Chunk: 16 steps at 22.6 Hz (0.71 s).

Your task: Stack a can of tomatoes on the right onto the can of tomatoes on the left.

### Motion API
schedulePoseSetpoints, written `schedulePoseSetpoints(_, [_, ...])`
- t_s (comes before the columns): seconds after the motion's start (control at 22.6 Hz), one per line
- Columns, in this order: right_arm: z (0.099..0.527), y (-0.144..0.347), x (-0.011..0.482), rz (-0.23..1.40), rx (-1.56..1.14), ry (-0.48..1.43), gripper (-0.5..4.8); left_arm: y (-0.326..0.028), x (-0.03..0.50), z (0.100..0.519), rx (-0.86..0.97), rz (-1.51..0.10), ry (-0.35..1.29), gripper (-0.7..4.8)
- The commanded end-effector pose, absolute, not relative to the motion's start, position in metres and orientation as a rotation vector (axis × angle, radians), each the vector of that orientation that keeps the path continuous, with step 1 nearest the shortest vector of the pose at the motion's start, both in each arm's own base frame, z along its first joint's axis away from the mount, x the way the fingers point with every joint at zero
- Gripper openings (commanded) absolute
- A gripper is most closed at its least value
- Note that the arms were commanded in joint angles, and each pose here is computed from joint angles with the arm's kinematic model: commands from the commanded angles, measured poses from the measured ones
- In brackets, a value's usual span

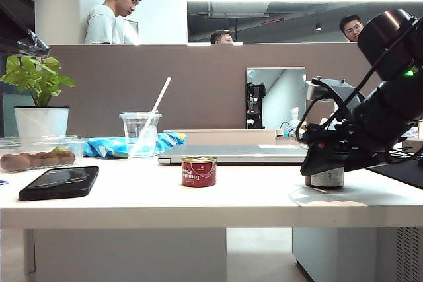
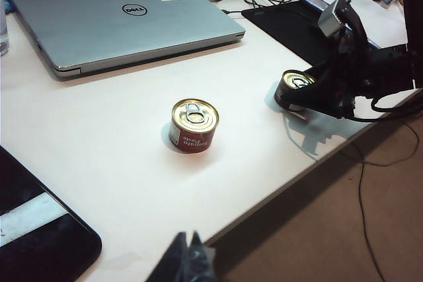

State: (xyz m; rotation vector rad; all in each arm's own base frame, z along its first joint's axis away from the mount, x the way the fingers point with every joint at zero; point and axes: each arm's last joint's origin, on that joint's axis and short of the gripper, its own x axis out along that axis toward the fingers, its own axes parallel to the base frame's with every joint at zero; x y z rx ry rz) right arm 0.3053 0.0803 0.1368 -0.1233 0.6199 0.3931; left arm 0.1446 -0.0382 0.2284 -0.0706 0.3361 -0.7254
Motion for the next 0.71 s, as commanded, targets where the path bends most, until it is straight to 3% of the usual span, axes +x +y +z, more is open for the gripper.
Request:
schedulePoseSetpoints(0.04, [0.148,0.085,0.312,0.464,-0.099,0.564,1.98,-0.038,0.145,0.231,-0.064,-0.728,0.321,-0.05])
schedulePoseSetpoints(0.4, [0.215,0.169,0.335,0.720,-0.235,0.365,1.98,-0.036,0.146,0.229,-0.007,-0.637,0.332,-0.05])
schedulePoseSetpoints(0.71, [0.194,0.204,0.356,0.771,-0.280,0.473,1.98,-0.036,0.146,0.229,0.061,-0.649,0.304,-0.05])
